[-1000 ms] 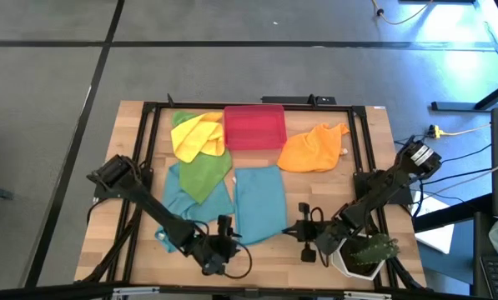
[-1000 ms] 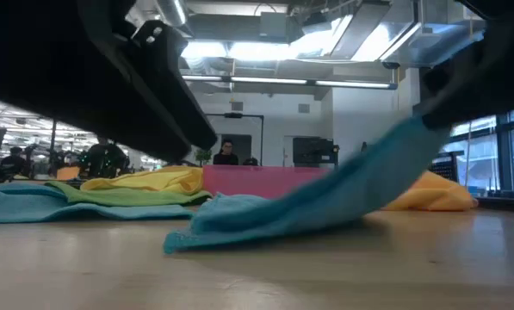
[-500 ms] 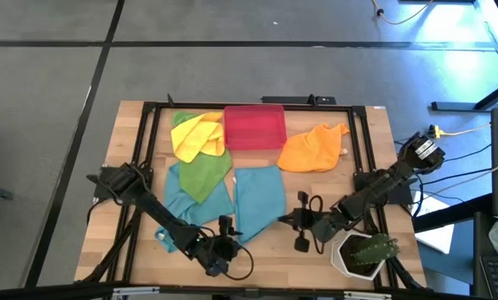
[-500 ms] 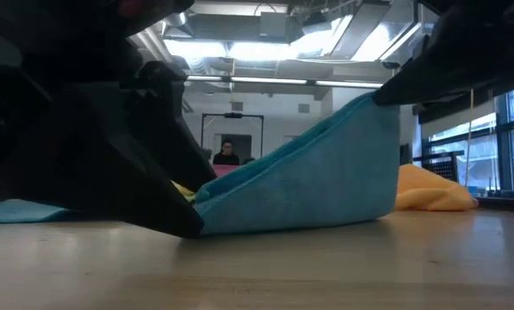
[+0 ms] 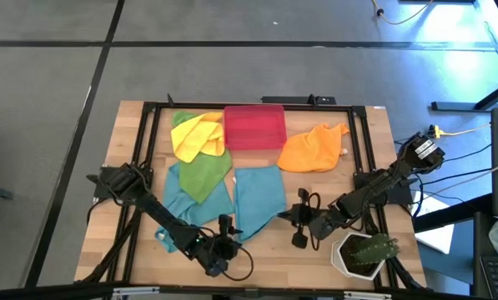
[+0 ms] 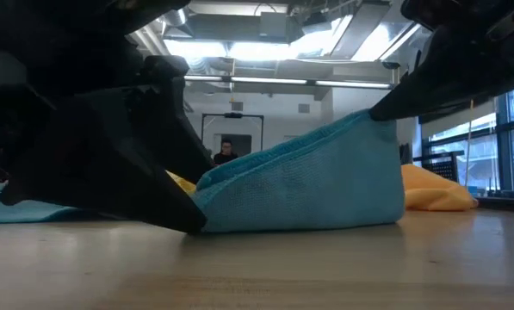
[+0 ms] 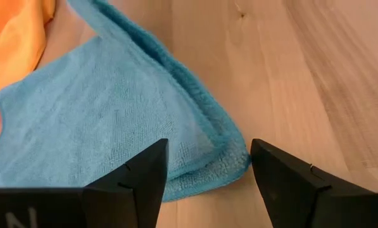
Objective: Roll microfiber towels into tight, uniform cylinder then place into a basket
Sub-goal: Fold the right blue microfiber towel
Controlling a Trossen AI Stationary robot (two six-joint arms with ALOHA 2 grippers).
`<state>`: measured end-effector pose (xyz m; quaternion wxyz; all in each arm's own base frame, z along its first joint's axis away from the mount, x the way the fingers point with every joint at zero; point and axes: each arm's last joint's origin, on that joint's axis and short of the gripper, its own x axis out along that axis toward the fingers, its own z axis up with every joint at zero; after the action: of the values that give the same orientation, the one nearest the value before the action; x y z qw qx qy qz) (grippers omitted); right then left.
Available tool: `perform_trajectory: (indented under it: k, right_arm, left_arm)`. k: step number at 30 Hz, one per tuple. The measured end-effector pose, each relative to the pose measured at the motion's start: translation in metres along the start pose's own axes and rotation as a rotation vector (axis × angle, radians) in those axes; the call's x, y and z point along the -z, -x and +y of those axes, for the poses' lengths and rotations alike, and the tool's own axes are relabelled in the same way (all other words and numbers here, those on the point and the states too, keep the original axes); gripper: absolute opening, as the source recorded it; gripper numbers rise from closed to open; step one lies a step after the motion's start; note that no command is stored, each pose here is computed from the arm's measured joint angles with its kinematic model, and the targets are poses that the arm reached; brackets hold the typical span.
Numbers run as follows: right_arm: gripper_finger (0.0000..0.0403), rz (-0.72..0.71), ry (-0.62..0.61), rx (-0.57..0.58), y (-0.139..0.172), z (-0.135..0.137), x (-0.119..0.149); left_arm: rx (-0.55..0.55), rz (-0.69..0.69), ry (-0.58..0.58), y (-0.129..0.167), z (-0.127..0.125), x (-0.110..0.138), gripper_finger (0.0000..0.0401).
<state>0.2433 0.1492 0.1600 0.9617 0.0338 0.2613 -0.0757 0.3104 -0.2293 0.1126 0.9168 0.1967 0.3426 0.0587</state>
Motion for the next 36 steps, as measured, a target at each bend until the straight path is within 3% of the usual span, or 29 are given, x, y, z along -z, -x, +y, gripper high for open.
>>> perform_trajectory:
  k: [8, 20, 24, 31, 36]
  right_arm:
    - [0.0002, 0.001, -0.009, 0.021, 0.0, -0.001, 0.001]
    - [0.0003, 0.019, 0.006, 0.031, 0.0, -0.002, 0.003]
    - [0.0003, 0.05, -0.002, 0.021, 0.0, -0.003, 0.005]
    - [0.0004, 0.077, 0.005, 0.005, 0.001, -0.002, 0.007]
    - [0.0004, 0.104, -0.011, -0.028, 0.001, -0.002, 0.009]
  left_arm:
    - [0.02, 0.0, -0.003, 0.001, -0.003, 0.001, 0.0213]
    - [-0.063, 0.003, 0.035, -0.01, 0.012, -0.002, 0.02]
    - [-0.07, 0.001, 0.036, -0.011, 0.012, -0.002, 0.0153]
    - [-0.041, 0.006, 0.04, -0.01, 0.011, -0.002, 0.0024]
    - [-0.038, 0.005, 0.063, -0.009, 0.01, -0.002, 0.0006]
